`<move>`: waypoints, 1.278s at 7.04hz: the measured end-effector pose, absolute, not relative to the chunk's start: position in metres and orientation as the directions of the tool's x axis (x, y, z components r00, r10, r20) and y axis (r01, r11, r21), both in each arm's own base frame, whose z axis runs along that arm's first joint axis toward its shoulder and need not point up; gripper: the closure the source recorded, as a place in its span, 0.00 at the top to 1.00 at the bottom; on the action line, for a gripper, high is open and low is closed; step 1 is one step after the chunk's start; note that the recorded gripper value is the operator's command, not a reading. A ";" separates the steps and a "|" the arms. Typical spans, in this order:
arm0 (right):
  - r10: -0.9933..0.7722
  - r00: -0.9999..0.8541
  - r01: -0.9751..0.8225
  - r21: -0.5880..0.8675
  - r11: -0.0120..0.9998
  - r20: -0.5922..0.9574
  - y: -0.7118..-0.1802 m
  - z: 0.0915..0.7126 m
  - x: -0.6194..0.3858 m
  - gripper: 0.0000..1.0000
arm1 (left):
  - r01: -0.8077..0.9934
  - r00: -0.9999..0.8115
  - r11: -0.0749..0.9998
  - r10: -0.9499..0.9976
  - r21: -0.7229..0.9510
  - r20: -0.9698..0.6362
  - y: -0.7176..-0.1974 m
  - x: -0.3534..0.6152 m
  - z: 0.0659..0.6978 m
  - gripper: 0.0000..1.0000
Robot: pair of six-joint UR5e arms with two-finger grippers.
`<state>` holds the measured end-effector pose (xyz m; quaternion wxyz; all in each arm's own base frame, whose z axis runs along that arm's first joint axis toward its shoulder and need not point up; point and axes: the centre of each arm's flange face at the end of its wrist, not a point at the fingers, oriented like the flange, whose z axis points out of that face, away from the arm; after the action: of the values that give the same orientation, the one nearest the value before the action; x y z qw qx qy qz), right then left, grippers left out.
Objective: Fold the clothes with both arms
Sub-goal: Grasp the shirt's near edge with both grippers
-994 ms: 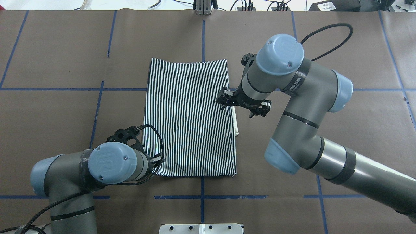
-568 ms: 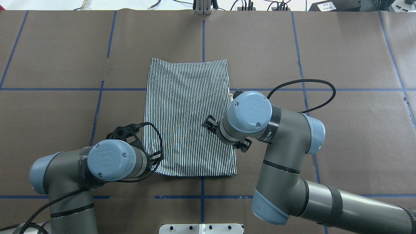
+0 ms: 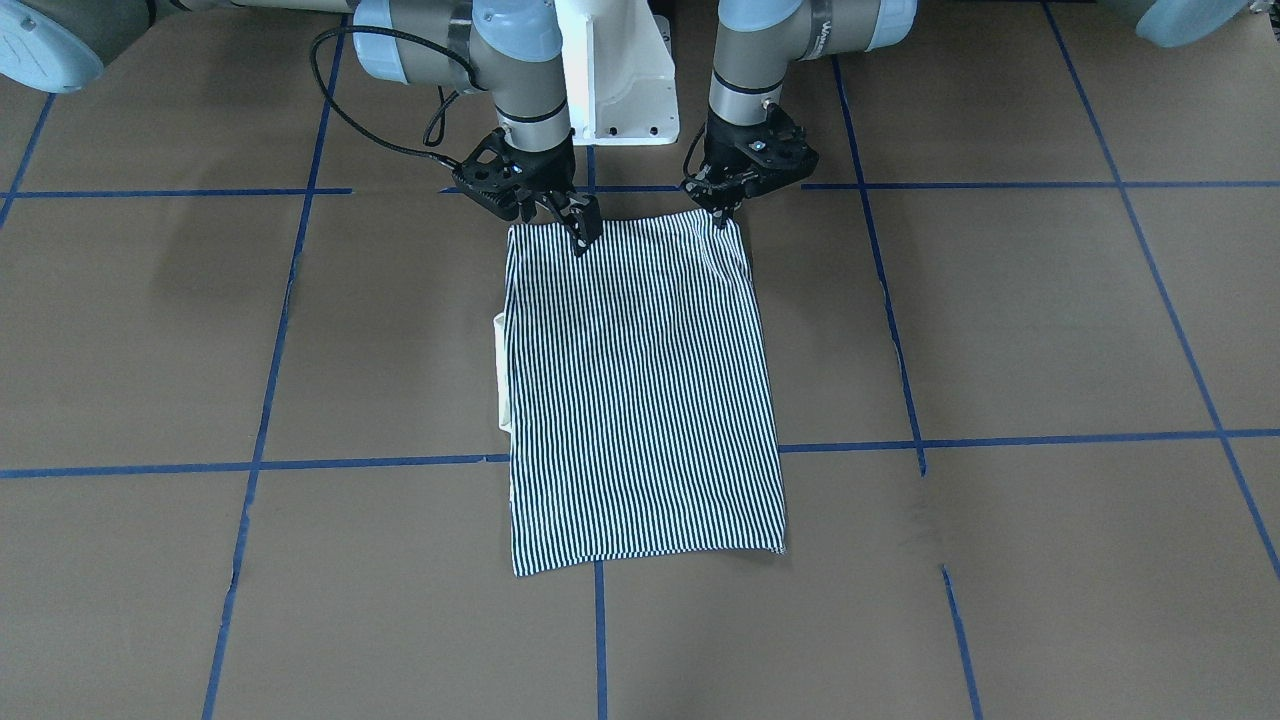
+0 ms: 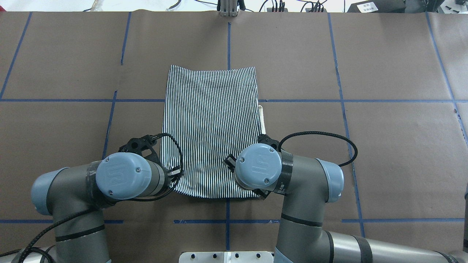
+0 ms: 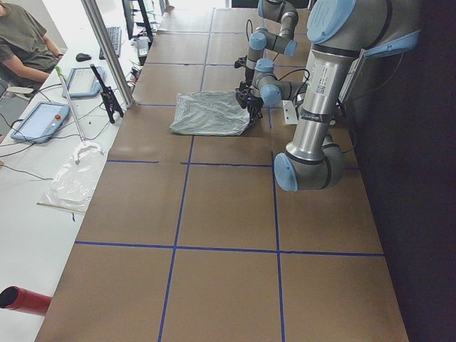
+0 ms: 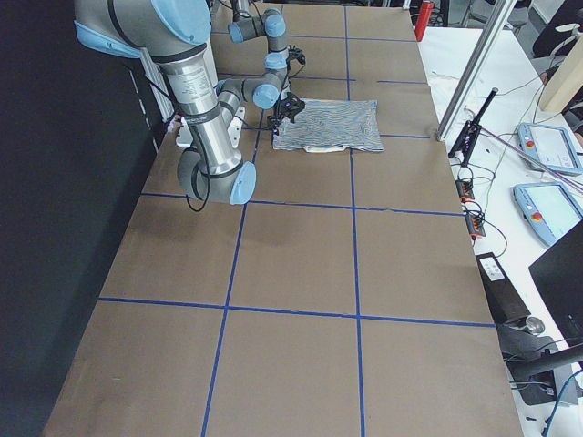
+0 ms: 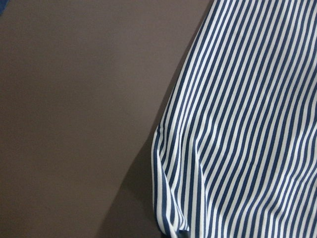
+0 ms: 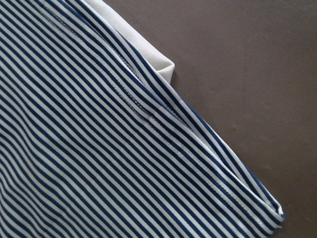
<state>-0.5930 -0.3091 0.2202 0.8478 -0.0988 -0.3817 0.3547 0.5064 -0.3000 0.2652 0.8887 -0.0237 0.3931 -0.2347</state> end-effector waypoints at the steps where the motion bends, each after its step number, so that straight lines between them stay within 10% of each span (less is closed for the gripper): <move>1: 0.680 0.465 -0.531 -0.436 0.727 0.567 -0.305 0.225 -0.599 1.00 | 0.401 0.579 0.888 -0.437 -0.226 -0.688 -0.302 0.505 0.265 0.00; 9: 0.678 0.500 -0.535 -0.423 0.731 0.538 -0.294 0.240 -0.628 1.00 | 0.403 0.576 0.887 -0.438 -0.226 -0.690 -0.303 0.504 0.264 0.00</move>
<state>-0.6279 -0.2939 0.2400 0.8602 -0.1007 -0.3543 0.3526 0.5044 -0.3030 0.2637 0.8875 -0.0222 0.3946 -0.2368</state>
